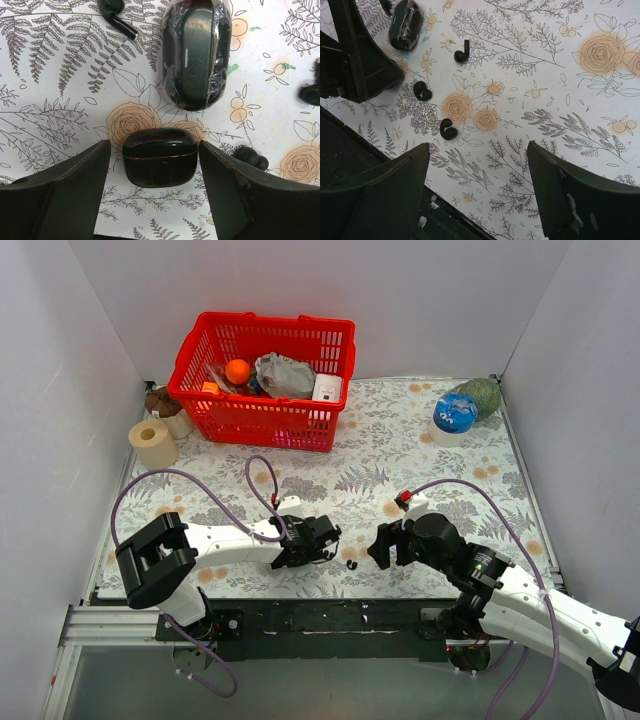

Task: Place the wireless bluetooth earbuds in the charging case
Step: Pick up the charging case at the center of the board.

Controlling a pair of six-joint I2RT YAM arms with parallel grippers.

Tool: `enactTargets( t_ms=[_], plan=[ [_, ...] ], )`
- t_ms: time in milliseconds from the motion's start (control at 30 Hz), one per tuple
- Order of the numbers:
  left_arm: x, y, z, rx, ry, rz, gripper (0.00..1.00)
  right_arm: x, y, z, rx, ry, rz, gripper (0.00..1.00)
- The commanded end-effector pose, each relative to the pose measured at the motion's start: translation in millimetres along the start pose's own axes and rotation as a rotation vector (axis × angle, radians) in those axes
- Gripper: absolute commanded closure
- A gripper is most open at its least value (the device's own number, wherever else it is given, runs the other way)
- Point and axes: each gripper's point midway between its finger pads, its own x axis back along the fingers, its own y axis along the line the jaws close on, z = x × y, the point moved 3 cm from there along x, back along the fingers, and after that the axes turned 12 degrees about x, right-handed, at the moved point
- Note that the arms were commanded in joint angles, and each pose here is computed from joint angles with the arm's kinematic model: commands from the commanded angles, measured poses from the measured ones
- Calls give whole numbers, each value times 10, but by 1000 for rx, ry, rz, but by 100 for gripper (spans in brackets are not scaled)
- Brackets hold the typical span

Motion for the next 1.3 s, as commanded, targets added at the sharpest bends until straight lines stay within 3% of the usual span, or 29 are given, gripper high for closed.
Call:
enactTargets(
  t_ms=[0,133,233,367,467,500,533,633,700,867,900,967,1133,1267],
  plan=[
    [-103,325,503,12,201,-121,28,-2,14,-20,3,-20,-10,13],
    [-105,365,507,-8,200,-114,30,2,11,-16,0,-21,-8,13],
    [-112,366,520,-14,203,-105,38,9,14,-25,-3,-22,-9,13],
    [-149,364,570,-15,225,-94,58,19,16,-23,-7,-19,-9,14],
    [-155,393,589,-22,231,-97,78,31,17,-48,-8,-24,-8,13],
    [-154,408,578,-23,225,-95,93,32,20,-62,-8,-27,-8,14],
    [-119,382,546,-30,217,-74,100,41,25,-94,-9,-34,-9,14],
    [113,130,308,-42,132,80,100,82,65,-253,-14,-63,-19,13],
    [317,-62,68,-84,7,196,100,106,97,-376,-12,-85,-28,14],
    [1134,-539,-463,-92,-197,731,100,230,234,-995,44,-155,-55,14],
    [1173,-532,-501,-175,-257,785,100,245,252,-1042,51,-144,-58,13],
    [1243,-557,-536,-191,-341,926,100,237,340,-1164,76,-128,-97,12],
    [1506,-493,-529,-492,-597,1222,100,409,505,-1575,89,-204,-169,8],
    [1539,-434,-544,-627,-745,1269,100,421,580,-1666,92,-182,-200,8]
  ],
)
